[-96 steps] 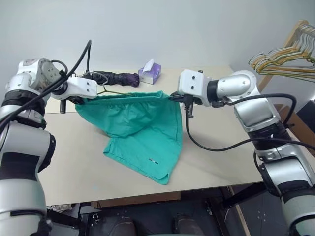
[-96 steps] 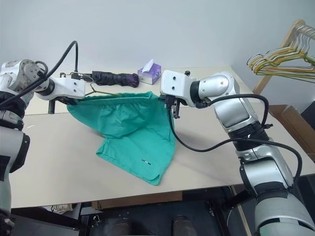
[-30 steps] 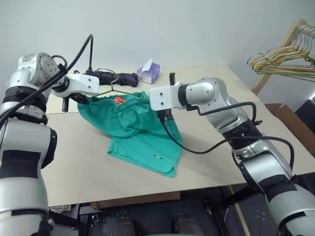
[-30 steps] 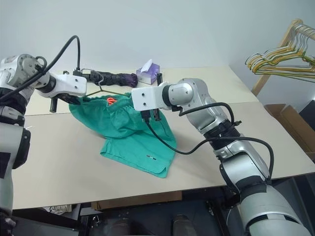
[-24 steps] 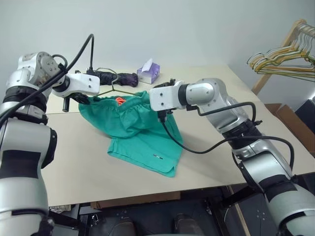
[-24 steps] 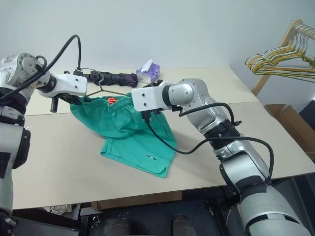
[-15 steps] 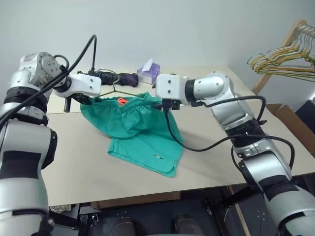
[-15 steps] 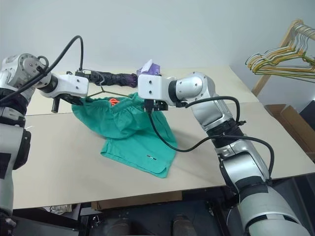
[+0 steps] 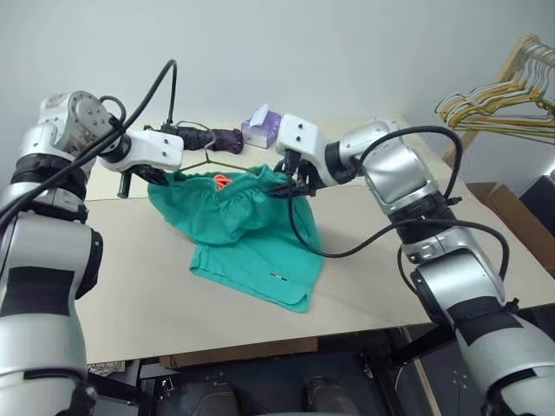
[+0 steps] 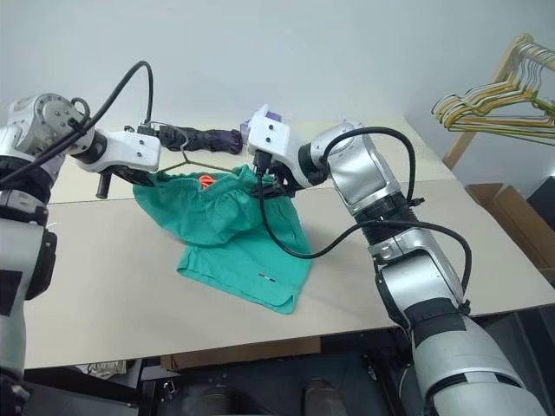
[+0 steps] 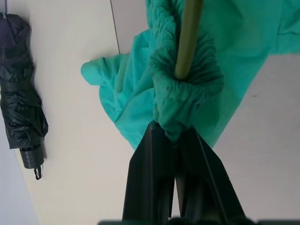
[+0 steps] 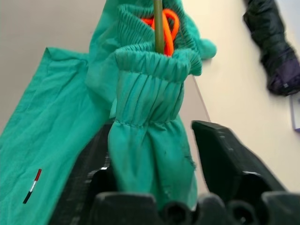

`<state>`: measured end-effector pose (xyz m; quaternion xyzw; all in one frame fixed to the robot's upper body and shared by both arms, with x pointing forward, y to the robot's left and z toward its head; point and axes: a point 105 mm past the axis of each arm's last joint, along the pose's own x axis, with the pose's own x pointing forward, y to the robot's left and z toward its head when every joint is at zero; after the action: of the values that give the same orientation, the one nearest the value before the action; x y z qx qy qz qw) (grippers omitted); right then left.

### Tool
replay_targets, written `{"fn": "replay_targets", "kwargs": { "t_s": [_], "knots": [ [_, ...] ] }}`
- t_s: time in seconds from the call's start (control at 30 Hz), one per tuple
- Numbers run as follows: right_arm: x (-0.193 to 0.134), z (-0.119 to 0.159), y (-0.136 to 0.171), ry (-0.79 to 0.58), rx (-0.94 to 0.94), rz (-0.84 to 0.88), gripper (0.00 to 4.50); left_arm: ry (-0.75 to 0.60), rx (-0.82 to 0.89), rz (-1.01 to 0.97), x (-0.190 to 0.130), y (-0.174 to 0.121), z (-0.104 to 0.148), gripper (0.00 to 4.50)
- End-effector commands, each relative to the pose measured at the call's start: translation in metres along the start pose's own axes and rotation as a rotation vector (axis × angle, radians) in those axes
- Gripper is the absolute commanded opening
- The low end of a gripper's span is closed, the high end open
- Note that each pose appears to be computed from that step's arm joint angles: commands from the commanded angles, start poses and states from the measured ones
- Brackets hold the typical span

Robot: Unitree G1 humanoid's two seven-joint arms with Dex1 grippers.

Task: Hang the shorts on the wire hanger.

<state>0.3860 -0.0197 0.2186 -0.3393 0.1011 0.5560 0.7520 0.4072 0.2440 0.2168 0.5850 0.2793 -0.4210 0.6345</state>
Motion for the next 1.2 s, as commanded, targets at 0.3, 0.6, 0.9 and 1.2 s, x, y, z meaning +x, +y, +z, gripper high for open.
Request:
{"fn": "replay_targets", "kwargs": {
  "t_s": [0.3, 0.6, 0.9, 1.2],
  "knots": [
    [-0.005, 0.009, -0.008, -0.027, -0.086, -0.039, 0.07, -0.129, 0.004, 0.114, -0.013, 0.012, 0.011, 0.0],
    [-0.024, -0.003, -0.011, -0.093, 0.025, -0.115, 0.0, -0.556, -0.283, 0.32, -0.033, 0.025, 0.015, 2.56],
    [-0.044, -0.025, -0.018, -0.093, 0.15, -0.221, 0.0, -0.662, -0.418, 0.487, -0.065, 0.027, -0.014, 4.47],
    [-0.113, -0.064, -0.033, -0.038, 0.441, -0.638, 0.0, -1.195, -0.676, 0.659, -0.088, 0.025, -0.006, 4.47]
  ]
}}
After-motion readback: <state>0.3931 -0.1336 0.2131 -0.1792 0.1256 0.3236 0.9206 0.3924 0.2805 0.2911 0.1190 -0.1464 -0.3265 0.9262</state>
